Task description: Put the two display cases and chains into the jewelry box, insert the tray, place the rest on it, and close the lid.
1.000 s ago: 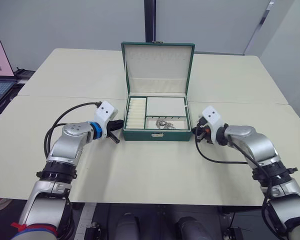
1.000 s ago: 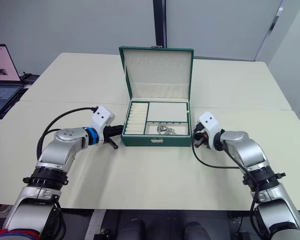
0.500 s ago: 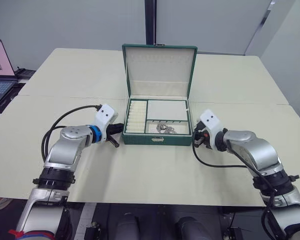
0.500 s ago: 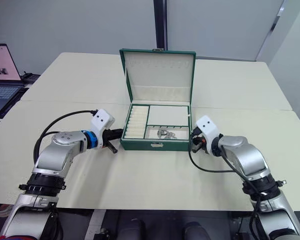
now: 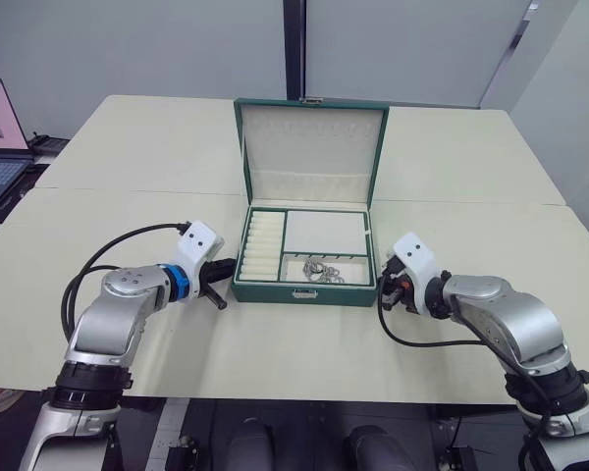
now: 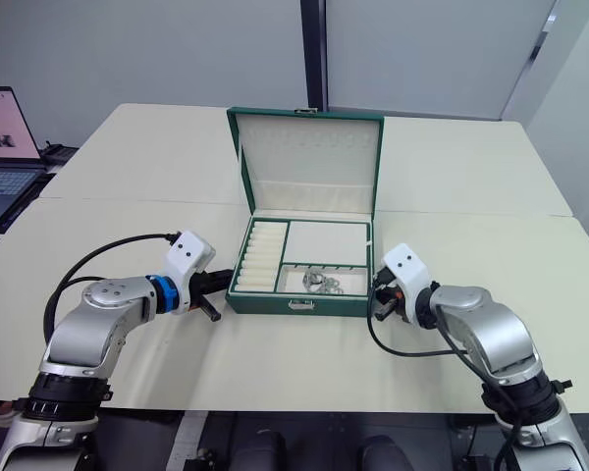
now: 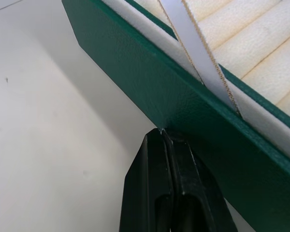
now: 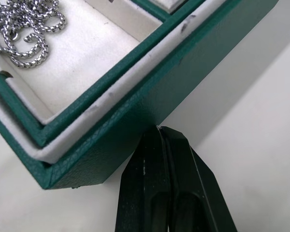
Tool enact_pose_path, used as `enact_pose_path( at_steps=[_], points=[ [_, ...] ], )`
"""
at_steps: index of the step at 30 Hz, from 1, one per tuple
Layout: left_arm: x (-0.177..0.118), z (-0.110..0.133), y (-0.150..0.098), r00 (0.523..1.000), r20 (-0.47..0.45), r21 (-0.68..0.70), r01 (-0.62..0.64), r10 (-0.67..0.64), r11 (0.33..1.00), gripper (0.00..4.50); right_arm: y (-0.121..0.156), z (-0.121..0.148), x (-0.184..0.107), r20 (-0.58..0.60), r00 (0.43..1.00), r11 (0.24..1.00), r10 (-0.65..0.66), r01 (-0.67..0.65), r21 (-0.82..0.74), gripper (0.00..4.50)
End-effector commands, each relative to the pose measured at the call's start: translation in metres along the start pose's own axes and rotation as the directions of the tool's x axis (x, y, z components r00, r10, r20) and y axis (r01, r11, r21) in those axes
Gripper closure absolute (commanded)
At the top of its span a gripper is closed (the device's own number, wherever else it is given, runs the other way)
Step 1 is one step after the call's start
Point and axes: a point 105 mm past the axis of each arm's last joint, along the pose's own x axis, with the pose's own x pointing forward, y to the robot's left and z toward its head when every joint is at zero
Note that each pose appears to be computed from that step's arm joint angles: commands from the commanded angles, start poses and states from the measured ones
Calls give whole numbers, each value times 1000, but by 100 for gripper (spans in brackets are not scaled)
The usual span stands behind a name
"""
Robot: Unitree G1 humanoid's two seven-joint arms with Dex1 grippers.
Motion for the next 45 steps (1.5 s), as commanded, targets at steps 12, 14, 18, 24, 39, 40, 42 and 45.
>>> enact_pose_path(
  at_steps=[12, 14, 18, 24, 39, 40, 42, 45],
  points=[
    [-4, 12, -17, 996, 58, 13, 63, -64, 998, 449, 20, 20, -7, 84, 993, 996, 77, -73, -50, 448],
    [-11, 19, -8, 995, 91, 0, 33, -33, 999, 449, 10, 17, -11, 76, 996, 998, 46, -43, -51, 448],
    [-30, 30, 7, 992, 124, -9, -7, 8, 1000, 449, -10, 13, -22, 61, 998, 998, -16, 19, -57, 448],
    [-63, 39, 20, 986, 163, -5, -28, 29, 1000, 449, -49, 26, -36, 78, 990, 988, -115, 122, -92, 448],
    [-161, 82, 6, 918, 303, -5, 269, -255, 963, 449, -141, 141, -30, 290, 936, 936, -200, 270, -226, 448],
    [-162, 82, 6, 918, 305, -2, 265, -252, 964, 449, -142, 145, -29, 296, 935, 934, -196, 270, -235, 448],
    [-165, 81, 7, 921, 308, -4, 253, -239, 968, 449, -144, 158, -26, 318, 929, 931, -187, 271, -245, 448],
    [-170, 78, 4, 923, 310, -17, 247, -230, 969, 449, -145, 176, -23, 359, 916, 928, -177, 277, -249, 448]
  ],
)
